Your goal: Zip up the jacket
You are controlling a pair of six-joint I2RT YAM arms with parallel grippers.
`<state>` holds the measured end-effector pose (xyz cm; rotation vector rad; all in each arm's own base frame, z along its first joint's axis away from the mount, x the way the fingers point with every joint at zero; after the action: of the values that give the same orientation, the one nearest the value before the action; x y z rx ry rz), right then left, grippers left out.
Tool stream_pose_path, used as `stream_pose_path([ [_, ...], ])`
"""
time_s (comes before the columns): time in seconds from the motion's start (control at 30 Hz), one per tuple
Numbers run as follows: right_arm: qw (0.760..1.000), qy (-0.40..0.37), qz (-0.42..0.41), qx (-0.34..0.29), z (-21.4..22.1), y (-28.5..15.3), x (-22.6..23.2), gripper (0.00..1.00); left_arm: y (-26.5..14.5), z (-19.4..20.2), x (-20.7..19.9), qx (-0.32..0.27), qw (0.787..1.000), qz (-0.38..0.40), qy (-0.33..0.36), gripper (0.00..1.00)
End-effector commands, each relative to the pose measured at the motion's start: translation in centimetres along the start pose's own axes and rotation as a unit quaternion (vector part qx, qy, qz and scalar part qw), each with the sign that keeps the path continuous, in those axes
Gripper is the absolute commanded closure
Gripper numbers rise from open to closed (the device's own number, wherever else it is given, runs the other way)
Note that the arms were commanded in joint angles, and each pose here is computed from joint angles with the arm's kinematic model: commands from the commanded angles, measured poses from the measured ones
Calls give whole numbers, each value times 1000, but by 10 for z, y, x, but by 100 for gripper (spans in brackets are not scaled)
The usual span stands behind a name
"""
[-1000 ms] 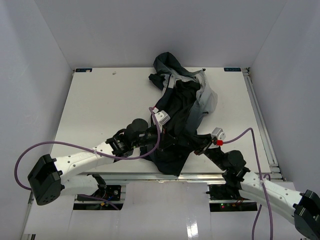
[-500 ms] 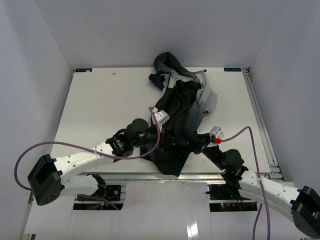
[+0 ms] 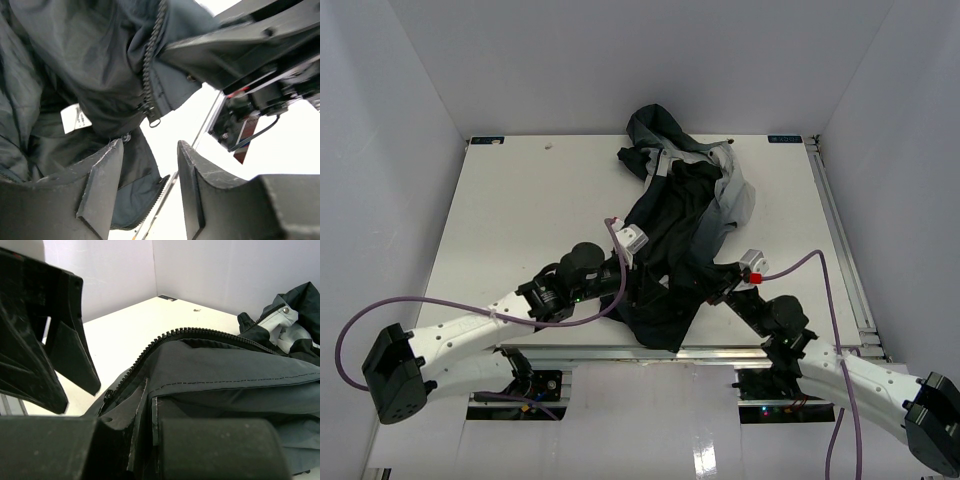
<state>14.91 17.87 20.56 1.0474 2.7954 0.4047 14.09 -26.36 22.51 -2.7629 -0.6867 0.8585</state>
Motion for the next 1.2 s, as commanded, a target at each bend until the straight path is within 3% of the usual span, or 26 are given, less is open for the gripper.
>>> stream_pose_path([
  [0.0, 999, -4, 0, -50, -30, 11, -1, 92, -13, -22, -11, -30, 1000, 0, 8, 41],
  [0.37, 999, -17, -27, -42, -28, 7, 4, 92, -7, -30, -13, -65, 998, 15, 19, 41],
  [0.67, 997, -2, -68, -47, -23, 1, 14, 92, 11, -21, -17, -42, 996, 66, 31, 40],
  [1.0, 998, -6, -36, -53, -26, -3, 7, 92, 0, -13, -14, -30, 998, 54, 21, 43],
  [1.1, 998, -7, -36, -49, -26, -2, 7, 92, -2, -21, -8, -51, 998, 13, 16, 48],
  [1.17, 998, -7, -36, -48, -26, -1, 7, 92, -2, -29, -1, -71, 997, -34, 8, 62],
])
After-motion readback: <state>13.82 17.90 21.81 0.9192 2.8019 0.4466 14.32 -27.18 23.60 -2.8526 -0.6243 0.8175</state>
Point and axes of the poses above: each gripper's point midway between its finger pads, its own y axis out along the fingers, its own x axis along the line the jaws close on, z = x × y, the point moved 7 cm from there along -y, back along the fingers, and after that the axes turned 6 degrees about -y, right-handed, at the moved point
